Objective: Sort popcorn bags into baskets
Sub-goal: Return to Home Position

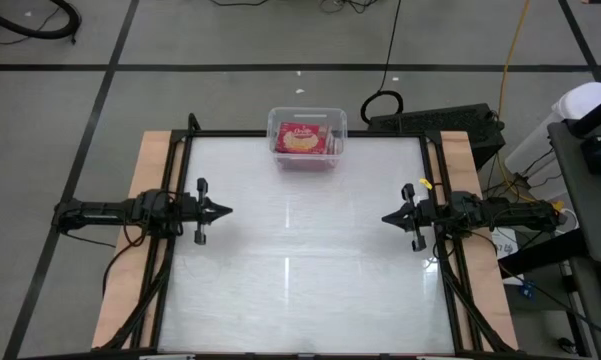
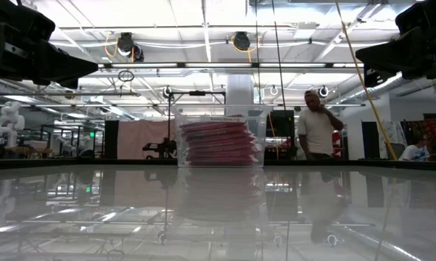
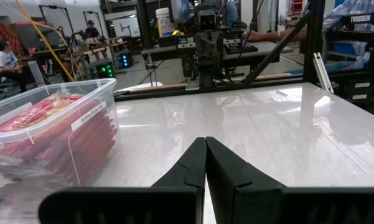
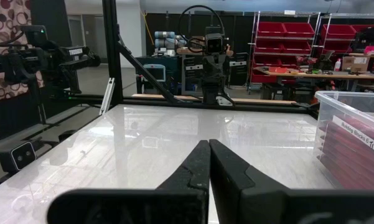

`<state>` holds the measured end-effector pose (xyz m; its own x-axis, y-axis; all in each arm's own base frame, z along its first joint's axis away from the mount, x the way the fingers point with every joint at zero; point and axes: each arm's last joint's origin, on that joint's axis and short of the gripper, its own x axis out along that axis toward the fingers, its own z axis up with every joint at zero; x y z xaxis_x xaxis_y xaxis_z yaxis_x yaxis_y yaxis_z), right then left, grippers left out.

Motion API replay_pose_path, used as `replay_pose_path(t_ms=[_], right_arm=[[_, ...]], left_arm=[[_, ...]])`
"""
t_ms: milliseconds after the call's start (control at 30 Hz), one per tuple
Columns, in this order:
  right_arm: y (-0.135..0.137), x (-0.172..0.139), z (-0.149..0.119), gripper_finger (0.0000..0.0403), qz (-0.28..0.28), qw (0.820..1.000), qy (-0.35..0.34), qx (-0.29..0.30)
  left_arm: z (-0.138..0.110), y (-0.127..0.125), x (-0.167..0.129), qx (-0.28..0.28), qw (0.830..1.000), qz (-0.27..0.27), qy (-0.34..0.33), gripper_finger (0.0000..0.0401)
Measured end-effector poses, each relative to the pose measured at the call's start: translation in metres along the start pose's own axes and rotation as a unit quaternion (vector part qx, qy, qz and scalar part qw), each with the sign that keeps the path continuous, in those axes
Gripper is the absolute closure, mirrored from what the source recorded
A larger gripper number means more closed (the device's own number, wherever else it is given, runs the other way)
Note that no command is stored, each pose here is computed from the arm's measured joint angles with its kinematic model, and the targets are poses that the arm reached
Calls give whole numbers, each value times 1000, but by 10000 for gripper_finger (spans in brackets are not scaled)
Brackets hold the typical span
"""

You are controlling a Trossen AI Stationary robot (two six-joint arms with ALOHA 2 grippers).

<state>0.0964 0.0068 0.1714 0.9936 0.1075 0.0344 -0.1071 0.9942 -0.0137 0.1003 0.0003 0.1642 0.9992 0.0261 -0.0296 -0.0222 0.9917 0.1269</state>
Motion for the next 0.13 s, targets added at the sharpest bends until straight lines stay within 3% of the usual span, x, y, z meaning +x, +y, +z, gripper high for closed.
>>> replay_pose_path(t_ms=[133], right_arm=[[0, 0, 0, 403, 0, 1000, 0, 0]], left_arm=[[0, 0, 0, 0, 1000, 0, 0, 386]])
